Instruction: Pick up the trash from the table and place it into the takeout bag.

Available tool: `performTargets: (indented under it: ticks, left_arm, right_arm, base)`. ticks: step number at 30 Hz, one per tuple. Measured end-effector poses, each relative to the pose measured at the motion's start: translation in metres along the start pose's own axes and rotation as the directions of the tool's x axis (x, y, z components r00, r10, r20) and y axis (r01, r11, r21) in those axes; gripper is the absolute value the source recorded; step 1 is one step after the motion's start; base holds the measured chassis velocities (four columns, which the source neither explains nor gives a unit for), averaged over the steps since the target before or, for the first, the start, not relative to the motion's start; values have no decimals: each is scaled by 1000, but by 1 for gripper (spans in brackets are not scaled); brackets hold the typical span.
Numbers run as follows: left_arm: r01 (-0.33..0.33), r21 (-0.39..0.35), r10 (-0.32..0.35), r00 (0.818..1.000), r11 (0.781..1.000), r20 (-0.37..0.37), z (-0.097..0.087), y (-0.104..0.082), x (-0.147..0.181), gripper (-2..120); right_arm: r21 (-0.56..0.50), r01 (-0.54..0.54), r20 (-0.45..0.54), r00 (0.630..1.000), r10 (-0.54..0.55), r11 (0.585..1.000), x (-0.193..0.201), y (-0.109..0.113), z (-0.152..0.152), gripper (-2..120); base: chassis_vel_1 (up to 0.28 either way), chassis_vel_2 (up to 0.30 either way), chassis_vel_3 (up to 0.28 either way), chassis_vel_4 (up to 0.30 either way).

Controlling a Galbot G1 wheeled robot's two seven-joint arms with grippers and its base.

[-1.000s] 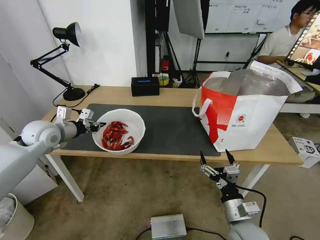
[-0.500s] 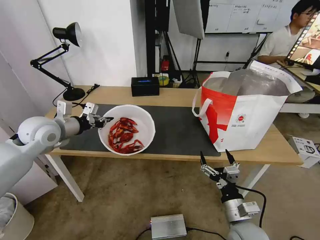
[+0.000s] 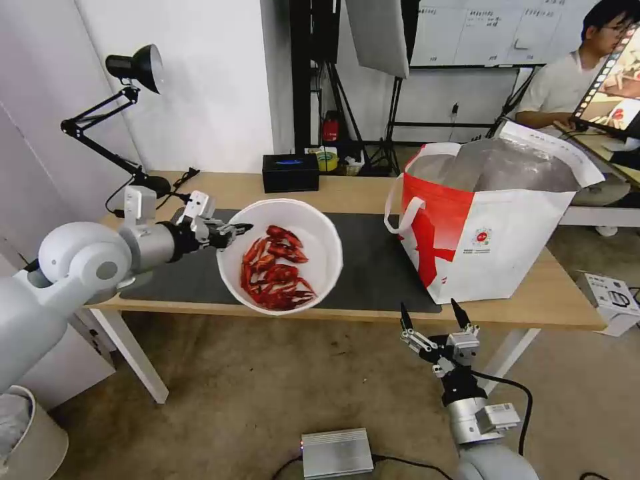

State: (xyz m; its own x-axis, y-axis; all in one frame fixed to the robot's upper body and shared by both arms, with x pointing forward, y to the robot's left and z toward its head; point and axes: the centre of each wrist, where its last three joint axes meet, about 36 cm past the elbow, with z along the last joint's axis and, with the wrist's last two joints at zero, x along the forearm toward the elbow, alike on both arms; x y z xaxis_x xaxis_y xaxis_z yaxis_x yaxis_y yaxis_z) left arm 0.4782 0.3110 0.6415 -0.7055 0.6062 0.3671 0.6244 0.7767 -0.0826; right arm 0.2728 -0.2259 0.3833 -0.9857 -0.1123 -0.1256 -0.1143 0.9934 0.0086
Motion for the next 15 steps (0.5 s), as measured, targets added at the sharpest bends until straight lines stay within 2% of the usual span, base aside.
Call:
performTargets:
  ticks: [5,9,15]
  left_arm:
    - [-37,-17,37,999,999,11,-9,-13,-6,0]
    - [-82,-32,83,996,996,37,-23,-31,-16,0]
    - [-132,-27,133,989,991,63,-34,-48,-32,0]
  right_arm:
    - [0,0,0,1000,0,1000,0,0,0,100]
    - [0,0,0,1000,0,1000,0,0,0,100]
    - [0,0,0,1000,0,1000,0,0,0,100]
  base:
    - [0,0,0,0]
    - [0,0,0,0]
    - [0,0,0,0]
